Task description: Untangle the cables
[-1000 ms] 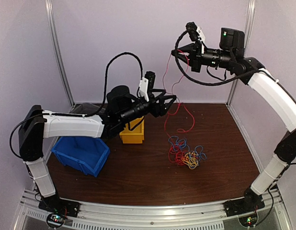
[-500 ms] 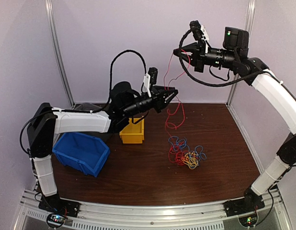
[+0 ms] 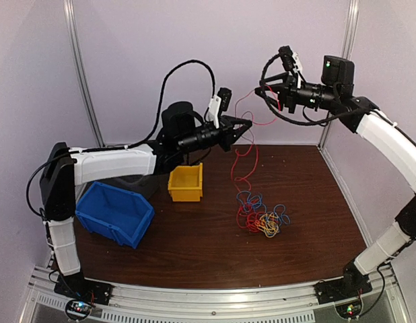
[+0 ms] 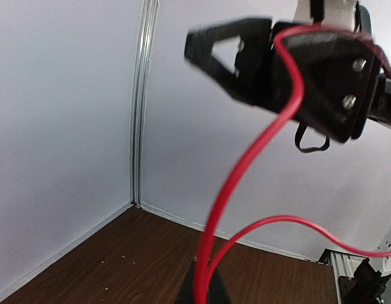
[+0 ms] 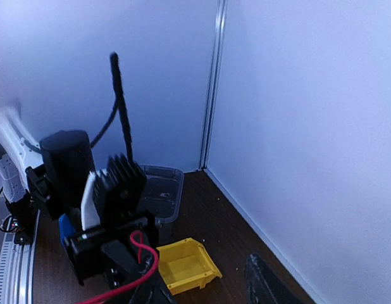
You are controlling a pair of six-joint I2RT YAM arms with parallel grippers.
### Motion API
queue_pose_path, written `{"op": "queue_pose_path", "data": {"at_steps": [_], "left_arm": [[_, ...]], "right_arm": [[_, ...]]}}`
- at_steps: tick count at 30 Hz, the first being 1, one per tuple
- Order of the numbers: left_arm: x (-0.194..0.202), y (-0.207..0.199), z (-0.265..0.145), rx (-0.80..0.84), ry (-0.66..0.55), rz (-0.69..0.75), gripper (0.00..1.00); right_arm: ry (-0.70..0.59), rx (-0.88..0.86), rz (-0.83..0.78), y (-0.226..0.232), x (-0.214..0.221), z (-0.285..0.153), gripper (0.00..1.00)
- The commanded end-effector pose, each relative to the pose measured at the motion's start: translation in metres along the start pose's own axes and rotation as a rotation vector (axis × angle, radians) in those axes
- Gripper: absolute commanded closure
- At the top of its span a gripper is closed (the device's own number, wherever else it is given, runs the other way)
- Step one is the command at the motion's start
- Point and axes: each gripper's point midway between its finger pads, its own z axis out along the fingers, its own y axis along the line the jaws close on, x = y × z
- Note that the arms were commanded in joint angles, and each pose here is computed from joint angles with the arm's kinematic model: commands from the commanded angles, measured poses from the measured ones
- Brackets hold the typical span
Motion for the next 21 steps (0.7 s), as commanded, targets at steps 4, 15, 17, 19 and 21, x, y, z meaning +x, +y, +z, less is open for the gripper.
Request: {"op": "queue_pose_path", "data": {"at_steps": [4,15,17,19,21], "left_arm": [[-0.186,0.006,-0.012,-0.106,-0.195,0.198,1.0],[-0.288,-0.013,-0.046,-0.162,-0.404,0.251,1.0],[-0.282,-0.009,-0.05,-0.193,-0.383,0.253,1.0],[-0.272,-0.001,-0.056,-0.242,-0.352,0.259,1.0],[-0.254,0.009,-0.06,-0.299,-0.298,0.273,1.0]], "right_arm": [[0.021,0.106,0.333,-0.023,0.132,-0.05,0.4],[0.2,0.045,0.38,0.02,0.251,-0.05,0.38],[0.208,0.036,0.373,0.02,0.253,-0.05,0.38],[0.214,0.037,0.352,0.02,0.25,-0.052,0.38],[0.213,0.052,0.324,0.018,0.245,-0.055,0.38]]}}
